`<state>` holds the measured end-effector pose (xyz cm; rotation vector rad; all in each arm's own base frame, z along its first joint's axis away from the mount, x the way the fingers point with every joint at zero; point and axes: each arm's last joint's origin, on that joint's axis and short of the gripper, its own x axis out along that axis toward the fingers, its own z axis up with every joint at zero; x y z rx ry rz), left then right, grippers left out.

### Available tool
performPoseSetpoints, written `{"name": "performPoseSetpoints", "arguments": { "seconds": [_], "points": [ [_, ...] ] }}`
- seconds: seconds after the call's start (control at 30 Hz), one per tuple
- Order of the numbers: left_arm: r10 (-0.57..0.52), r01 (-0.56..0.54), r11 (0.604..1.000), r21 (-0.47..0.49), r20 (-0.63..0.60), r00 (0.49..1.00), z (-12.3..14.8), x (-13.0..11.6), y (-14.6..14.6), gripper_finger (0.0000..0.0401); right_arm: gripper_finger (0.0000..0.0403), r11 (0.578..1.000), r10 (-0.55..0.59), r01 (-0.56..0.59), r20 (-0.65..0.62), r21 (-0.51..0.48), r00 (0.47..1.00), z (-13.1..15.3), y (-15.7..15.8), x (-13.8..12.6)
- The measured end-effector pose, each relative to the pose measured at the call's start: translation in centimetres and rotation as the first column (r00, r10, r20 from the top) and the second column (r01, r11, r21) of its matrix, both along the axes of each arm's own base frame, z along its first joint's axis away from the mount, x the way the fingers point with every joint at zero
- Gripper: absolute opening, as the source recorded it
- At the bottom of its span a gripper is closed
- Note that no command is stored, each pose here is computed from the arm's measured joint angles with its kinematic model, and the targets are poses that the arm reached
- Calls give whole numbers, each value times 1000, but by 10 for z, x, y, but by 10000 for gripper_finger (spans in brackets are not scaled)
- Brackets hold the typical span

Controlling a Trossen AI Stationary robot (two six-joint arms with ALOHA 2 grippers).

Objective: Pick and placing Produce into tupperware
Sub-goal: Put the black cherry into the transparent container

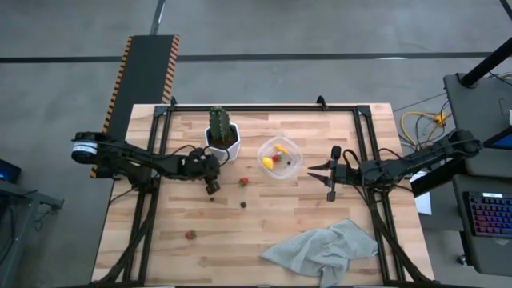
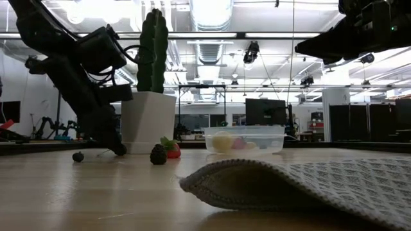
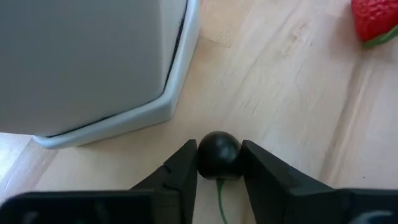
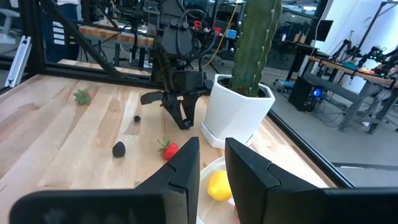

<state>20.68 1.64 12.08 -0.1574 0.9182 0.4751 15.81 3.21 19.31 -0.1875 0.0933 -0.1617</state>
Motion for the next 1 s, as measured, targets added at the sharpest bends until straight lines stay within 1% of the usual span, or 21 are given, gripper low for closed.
{"name": "performPoseSetpoints", "arguments": {
  "seconds": [0.03,0.27,0.37,0.43,0.5,0.73,0.87,1.0],
  "points": [
    [-5,5,1000,-2,1,1000,0,0,0,80,68,1000,0,0,0,0,1000,0,0,0],
    [-67,68,998,18,-15,998,1,1,-1,80,70,1000,0,0,0,0,1000,0,0,0],
    [-92,92,996,-7,-12,996,4,4,-1,80,68,1000,0,0,1,0,1000,0,0,0],
    [-132,132,991,-37,4,991,8,7,-3,80,65,1000,0,0,1,0,1000,0,0,0],
    [-156,157,987,-42,27,987,13,11,-4,80,64,1000,0,0,1,0,1000,0,0,0],
    [-206,209,978,-22,92,974,32,22,-5,80,63,1000,0,0,2,1,1000,0,0,0],
    [-218,219,976,-9,99,971,43,24,-6,80,63,1000,0,0,2,2,1000,0,0,0],
    [-219,220,976,0,83,972,45,20,-7,80,63,1000,-1,1,4,11,1000,0,0,0]
  ]
}}
